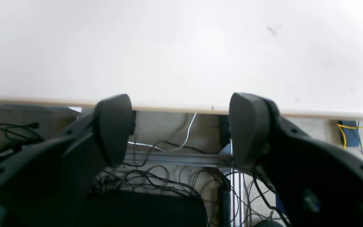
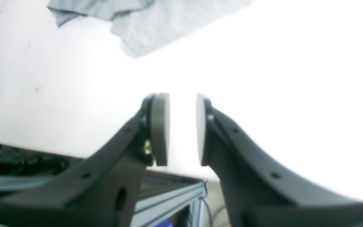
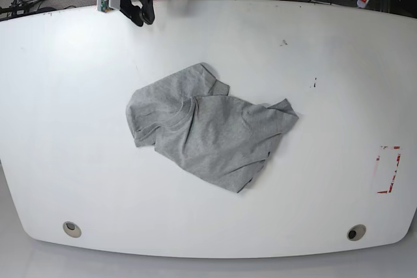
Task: Fold the T-shirt properly
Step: 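Lower the right gripper onto the grey T-shirt and pinch its edge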
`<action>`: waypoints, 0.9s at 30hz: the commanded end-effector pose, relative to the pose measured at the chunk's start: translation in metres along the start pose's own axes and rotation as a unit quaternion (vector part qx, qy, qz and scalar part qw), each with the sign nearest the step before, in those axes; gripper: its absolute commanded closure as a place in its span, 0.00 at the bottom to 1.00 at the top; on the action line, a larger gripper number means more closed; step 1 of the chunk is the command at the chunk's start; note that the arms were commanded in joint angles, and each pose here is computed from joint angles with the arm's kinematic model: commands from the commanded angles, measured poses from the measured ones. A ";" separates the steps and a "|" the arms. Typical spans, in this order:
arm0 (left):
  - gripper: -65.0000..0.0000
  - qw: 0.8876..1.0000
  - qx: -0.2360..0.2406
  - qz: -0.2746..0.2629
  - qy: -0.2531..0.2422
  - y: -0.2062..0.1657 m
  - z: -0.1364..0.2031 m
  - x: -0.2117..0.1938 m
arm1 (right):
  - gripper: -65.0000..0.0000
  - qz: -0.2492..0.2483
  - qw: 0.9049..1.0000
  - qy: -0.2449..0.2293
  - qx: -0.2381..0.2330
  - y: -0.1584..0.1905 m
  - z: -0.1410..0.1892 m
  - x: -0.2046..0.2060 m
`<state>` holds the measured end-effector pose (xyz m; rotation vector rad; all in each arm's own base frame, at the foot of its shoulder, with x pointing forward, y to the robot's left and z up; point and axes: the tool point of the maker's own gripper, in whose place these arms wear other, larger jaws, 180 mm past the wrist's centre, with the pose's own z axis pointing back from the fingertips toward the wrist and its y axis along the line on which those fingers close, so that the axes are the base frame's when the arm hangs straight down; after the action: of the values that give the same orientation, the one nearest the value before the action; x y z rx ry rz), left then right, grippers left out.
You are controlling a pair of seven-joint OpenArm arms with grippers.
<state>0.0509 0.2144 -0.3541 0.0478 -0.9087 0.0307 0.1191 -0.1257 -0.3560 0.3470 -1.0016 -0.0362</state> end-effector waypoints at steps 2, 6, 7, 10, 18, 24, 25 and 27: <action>0.31 1.000 -0.002 -0.001 -0.021 -0.001 0.002 0.013 | 0.79 0.019 1.000 0.012 0.020 0.003 -0.029 0.019; 0.31 1.000 -0.003 -0.001 -0.023 -0.001 0.002 0.014 | 0.79 0.034 0.998 0.029 0.048 0.015 -0.050 0.025; 0.31 1.000 -0.003 -0.001 -0.023 -0.001 0.002 0.014 | 0.78 0.040 0.997 0.036 0.062 0.022 -0.056 0.026; 0.31 1.000 -0.001 -0.004 -0.023 0.000 0.002 0.014 | 0.67 0.050 0.994 0.045 0.086 0.037 -0.071 0.033; 0.31 0.999 -0.004 -0.006 -0.037 0.000 -0.005 0.022 | 0.56 0.083 0.988 0.037 0.124 0.062 -0.106 0.065; 0.31 0.999 -0.004 -0.005 -0.052 -0.001 -0.011 0.030 | 0.56 0.085 0.986 0.062 0.127 0.061 -0.141 0.073; 0.31 0.999 -0.004 -0.006 -0.052 -0.001 -0.011 0.030 | 0.56 0.083 0.986 0.066 0.127 0.060 -0.145 0.073; 0.31 0.998 -0.004 -0.006 -0.058 -0.001 -0.014 0.033 | 0.56 0.078 0.986 0.073 0.128 0.059 -0.156 0.073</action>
<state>0.0783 0.2142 -0.3455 0.0451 -0.9895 0.0219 0.2651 -0.0463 -0.3575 0.4741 -0.8731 0.2622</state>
